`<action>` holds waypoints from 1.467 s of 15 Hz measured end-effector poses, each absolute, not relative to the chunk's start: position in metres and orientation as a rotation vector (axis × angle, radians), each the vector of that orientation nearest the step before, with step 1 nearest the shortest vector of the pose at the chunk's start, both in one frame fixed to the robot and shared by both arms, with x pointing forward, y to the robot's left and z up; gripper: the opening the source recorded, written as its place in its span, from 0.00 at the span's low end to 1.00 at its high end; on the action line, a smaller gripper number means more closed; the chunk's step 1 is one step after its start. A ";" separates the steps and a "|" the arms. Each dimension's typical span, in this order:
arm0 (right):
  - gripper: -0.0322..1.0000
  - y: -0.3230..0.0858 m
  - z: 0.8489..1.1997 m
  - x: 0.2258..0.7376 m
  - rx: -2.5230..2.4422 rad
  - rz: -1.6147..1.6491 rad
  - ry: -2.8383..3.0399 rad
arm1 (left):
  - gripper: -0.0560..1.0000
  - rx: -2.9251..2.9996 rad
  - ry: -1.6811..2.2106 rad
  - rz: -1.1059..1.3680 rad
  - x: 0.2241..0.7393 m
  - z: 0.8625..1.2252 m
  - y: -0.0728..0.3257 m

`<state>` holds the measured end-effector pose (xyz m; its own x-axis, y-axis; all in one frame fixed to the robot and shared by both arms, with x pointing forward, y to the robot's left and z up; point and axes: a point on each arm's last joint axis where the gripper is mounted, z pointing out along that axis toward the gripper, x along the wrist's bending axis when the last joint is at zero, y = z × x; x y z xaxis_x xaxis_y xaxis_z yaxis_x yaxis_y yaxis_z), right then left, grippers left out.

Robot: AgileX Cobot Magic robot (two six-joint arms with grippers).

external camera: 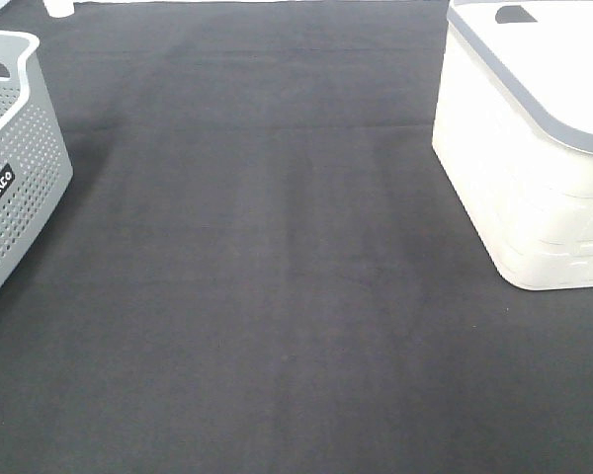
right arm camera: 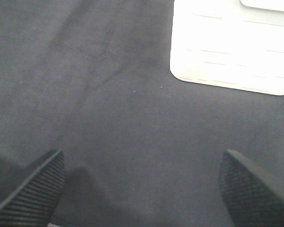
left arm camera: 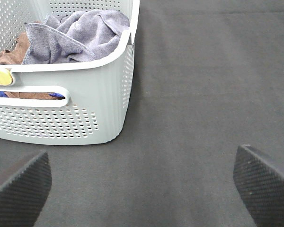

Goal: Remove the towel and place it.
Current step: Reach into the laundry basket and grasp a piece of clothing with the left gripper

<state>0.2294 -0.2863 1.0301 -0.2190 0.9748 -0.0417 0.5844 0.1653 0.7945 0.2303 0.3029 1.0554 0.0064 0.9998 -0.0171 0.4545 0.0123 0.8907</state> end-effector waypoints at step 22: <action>0.85 -0.286 1.030 0.229 1.473 0.892 1.880 | 0.99 1.542 1.545 0.930 0.230 1.055 0.303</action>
